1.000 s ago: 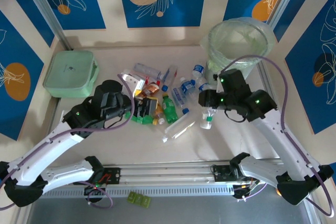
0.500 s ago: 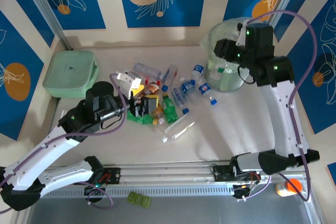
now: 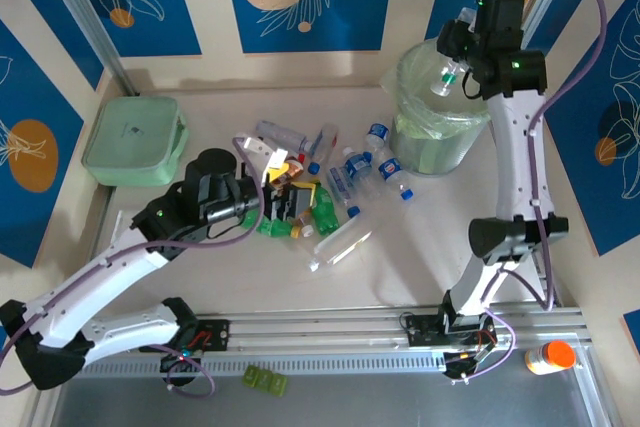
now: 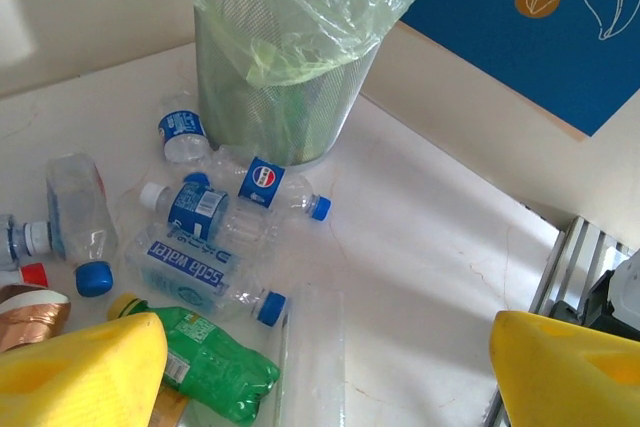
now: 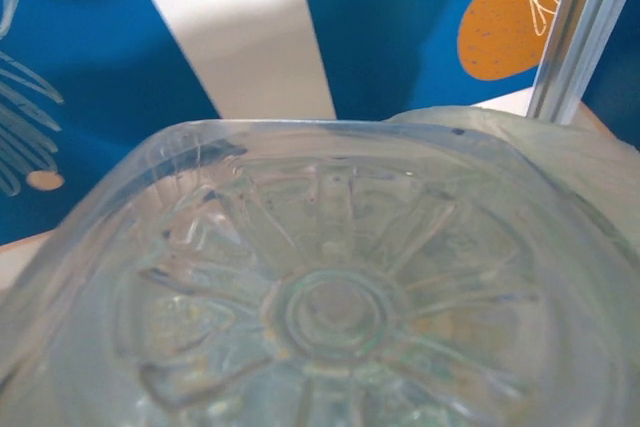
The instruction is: Put the plastic bottles in the bin
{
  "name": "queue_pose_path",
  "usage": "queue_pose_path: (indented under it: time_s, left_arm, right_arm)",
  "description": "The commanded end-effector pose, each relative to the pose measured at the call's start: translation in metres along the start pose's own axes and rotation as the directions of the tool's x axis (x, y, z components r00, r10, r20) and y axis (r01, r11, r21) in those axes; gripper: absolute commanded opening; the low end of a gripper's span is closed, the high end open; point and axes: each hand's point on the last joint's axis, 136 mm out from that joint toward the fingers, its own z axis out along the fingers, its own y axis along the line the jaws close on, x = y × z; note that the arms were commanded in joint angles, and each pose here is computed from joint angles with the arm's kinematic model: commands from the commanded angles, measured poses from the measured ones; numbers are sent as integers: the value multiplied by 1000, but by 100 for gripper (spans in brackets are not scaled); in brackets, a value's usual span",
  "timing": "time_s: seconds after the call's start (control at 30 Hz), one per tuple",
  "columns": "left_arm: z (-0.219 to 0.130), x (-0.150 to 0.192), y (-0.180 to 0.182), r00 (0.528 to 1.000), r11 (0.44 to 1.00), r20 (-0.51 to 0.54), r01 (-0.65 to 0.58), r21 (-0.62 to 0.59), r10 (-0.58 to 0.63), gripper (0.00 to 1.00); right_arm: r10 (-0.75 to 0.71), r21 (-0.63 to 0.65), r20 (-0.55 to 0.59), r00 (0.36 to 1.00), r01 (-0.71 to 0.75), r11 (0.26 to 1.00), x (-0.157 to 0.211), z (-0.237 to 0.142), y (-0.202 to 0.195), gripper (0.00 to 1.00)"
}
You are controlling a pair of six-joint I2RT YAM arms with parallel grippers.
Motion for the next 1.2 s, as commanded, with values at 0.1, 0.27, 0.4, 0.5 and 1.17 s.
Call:
queue_pose_path:
  time_s: [0.1,0.27,0.4,0.5,1.17]
  left_arm:
    - [13,-4,-4,1000,999,10,-27,31,27,84]
    - [24,5,-3,1000,999,-23,-20,38,21,83]
    - [27,10,0,999,999,-28,-26,26,26,84]
    - [30,14,1,999,999,-38,-25,26,26,84]
    - [29,22,16,998,998,-41,-41,-48,39,82]
  right_arm:
    - [-45,147,0,999,45,988,-5,34,-23,40]
    - [-60,180,-75,995,72,981,18,69,-27,40]
    - [-46,191,-165,985,78,978,46,94,-32,41]
    - [-36,187,-235,971,82,979,69,110,-34,41]
    - [87,160,-583,808,9,987,191,178,-43,43]
